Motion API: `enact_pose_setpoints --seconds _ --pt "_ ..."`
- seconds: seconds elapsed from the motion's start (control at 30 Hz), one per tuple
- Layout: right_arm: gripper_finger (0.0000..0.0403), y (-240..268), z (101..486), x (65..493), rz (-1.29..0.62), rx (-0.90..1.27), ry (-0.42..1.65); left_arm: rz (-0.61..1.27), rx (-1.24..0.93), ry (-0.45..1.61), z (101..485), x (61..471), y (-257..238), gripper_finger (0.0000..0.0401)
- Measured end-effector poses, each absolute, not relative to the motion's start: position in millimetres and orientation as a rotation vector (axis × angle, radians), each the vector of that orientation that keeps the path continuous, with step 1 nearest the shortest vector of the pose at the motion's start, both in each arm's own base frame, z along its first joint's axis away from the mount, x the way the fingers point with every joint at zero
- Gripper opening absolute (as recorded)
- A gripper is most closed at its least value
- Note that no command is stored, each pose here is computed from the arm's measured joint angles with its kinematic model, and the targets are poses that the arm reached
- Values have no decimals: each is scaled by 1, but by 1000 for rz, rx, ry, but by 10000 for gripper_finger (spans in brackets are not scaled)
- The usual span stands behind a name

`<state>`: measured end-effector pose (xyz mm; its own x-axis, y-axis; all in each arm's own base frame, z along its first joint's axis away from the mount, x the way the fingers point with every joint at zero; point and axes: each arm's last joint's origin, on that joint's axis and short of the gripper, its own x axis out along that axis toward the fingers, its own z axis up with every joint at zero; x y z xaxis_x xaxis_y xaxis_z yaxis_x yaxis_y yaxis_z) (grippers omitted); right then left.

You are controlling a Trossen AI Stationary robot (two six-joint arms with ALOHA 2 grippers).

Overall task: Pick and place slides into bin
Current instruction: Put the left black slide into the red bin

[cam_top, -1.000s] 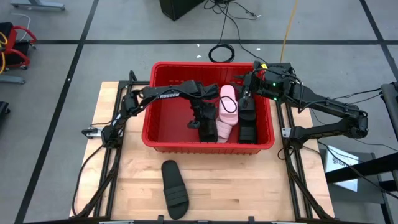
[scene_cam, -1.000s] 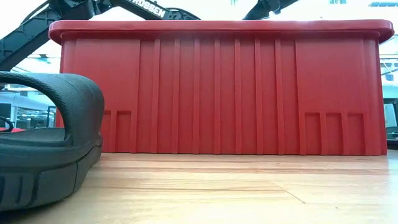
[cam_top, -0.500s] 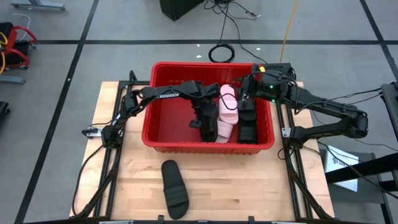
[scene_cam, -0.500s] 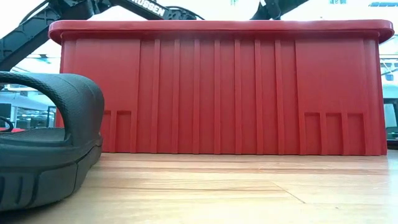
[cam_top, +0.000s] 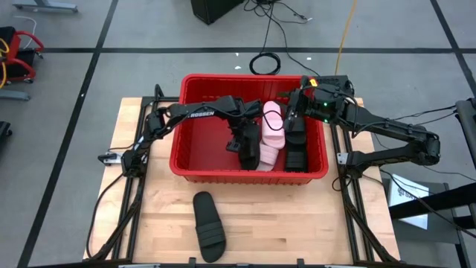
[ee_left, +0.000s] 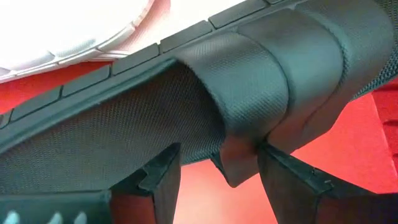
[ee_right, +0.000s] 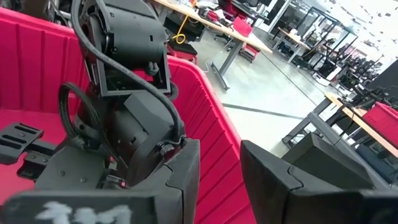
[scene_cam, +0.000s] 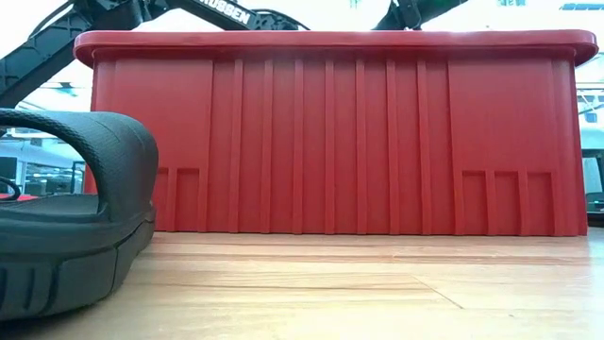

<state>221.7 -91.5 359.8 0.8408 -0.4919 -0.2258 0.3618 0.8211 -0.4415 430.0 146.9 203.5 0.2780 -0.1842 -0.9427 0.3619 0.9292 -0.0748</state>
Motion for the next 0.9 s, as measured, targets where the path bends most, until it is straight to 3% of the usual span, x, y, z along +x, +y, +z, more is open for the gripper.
enact_pose_setpoints --seconds 0.9 --pt "105 -92 360 222 -464 -396 340 -161 303 1244 246 424 163 202"
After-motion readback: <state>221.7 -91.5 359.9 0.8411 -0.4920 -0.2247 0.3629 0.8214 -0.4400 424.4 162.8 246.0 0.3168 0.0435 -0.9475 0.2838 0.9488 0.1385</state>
